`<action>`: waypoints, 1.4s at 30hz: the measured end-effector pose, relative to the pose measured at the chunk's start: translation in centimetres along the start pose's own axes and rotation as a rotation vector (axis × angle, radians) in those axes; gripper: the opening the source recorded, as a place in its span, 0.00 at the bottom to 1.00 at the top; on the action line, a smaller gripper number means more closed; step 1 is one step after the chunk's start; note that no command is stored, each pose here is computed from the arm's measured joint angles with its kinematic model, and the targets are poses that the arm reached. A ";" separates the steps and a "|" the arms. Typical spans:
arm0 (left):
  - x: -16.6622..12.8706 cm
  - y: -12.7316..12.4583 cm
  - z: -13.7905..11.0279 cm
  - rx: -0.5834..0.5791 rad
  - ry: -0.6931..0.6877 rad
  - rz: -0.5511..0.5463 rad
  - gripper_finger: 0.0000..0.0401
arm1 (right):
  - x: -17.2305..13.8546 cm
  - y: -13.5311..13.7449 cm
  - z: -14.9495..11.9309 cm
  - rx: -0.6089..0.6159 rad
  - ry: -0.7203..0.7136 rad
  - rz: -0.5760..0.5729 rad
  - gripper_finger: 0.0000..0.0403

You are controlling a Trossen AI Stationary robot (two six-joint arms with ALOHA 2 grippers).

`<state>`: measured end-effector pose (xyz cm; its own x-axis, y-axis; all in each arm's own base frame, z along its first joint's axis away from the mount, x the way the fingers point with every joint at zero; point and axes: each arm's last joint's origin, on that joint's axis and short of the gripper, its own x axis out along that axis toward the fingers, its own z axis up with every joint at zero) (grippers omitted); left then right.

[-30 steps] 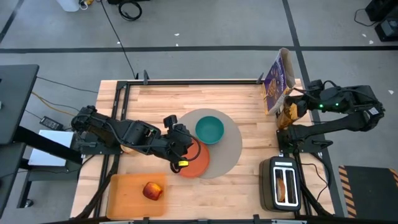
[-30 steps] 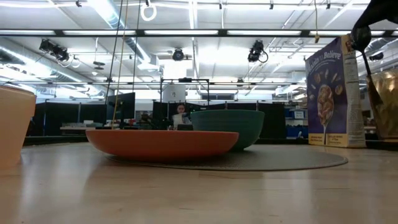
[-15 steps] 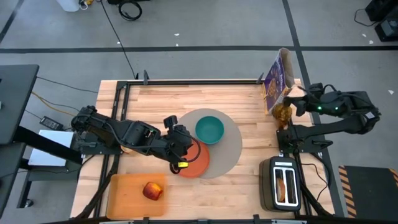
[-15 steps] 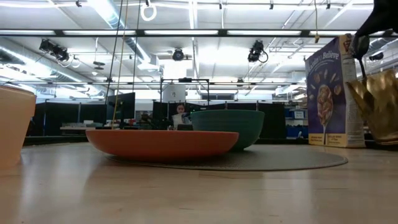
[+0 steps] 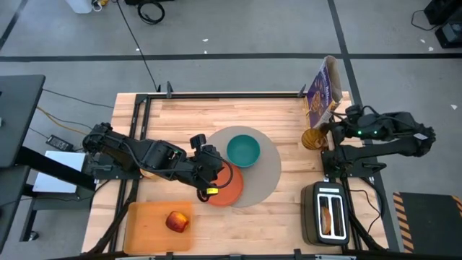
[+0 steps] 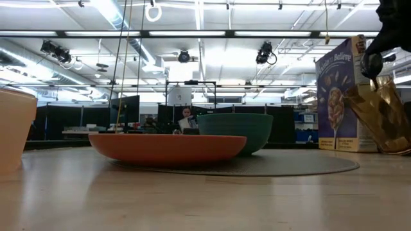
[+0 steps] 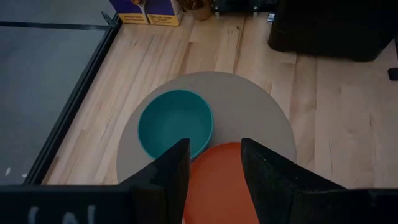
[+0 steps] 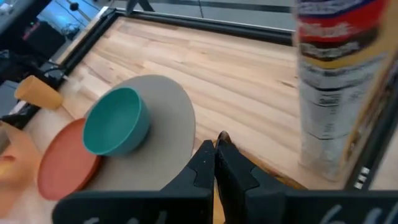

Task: Arrange a breakfast setting
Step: Put the spoon on the placemat right of the bowl

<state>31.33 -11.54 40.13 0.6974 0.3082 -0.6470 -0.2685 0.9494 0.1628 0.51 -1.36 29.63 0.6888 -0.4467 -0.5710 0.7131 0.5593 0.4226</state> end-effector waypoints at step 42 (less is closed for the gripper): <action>0.3 0.5 0.1 -0.012 0.006 0.015 0.38 | 1.1 -0.7 -1.2 -0.020 0.051 -0.084 0.03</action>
<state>31.51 -10.94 40.11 0.6891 0.3221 -0.6492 -0.2871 0.9438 0.1636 0.61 -1.37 27.90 0.6184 -0.4570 -0.6393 0.7652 0.5356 0.3573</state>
